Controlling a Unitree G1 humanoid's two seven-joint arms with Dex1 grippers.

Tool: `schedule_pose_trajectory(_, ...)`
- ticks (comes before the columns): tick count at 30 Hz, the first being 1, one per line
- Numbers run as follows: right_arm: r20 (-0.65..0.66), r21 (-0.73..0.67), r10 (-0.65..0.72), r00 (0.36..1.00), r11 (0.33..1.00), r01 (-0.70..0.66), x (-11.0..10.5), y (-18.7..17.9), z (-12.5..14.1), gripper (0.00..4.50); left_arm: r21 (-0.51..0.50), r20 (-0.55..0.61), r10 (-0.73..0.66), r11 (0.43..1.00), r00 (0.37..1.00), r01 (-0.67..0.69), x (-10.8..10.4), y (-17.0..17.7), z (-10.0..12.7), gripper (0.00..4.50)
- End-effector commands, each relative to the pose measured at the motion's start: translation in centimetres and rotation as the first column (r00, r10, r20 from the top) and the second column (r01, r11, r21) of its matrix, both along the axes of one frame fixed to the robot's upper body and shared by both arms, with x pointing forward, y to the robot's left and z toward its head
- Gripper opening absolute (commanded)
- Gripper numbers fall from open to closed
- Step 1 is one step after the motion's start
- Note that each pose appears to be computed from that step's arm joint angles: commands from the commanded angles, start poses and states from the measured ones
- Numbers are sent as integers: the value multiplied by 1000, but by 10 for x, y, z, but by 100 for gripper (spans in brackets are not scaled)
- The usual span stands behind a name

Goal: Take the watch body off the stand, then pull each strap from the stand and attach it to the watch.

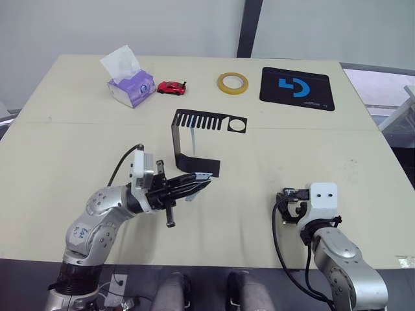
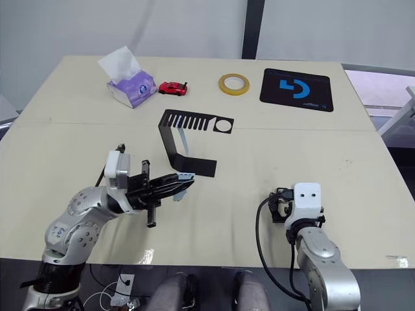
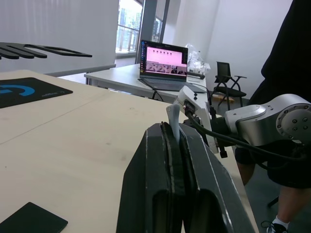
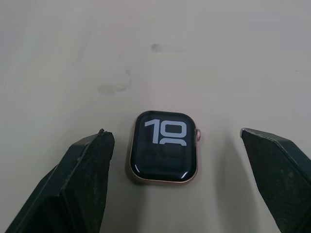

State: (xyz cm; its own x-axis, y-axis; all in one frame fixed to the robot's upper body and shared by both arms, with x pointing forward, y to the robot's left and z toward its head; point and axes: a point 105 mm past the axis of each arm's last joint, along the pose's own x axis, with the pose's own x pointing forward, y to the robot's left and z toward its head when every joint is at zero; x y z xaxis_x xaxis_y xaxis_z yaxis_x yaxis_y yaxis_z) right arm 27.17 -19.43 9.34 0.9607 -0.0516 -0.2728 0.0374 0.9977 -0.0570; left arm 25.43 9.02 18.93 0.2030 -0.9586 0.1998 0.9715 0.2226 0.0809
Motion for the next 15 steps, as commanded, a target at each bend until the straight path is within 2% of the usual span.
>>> schedule_pose_trajectory(1, 30, 1, -14, 999, 1000, 14, -1, 1, 9, 442, -2, 50, -13, 1000, 999, 13, -7, -2, 8, 0)
schedule_pose_trajectory(15, 8, 51, 25, 1000, 998, -25, -1, 14, -8, 442, 0, 49, -1, 1000, 999, 1, -6, -3, 8, 0)
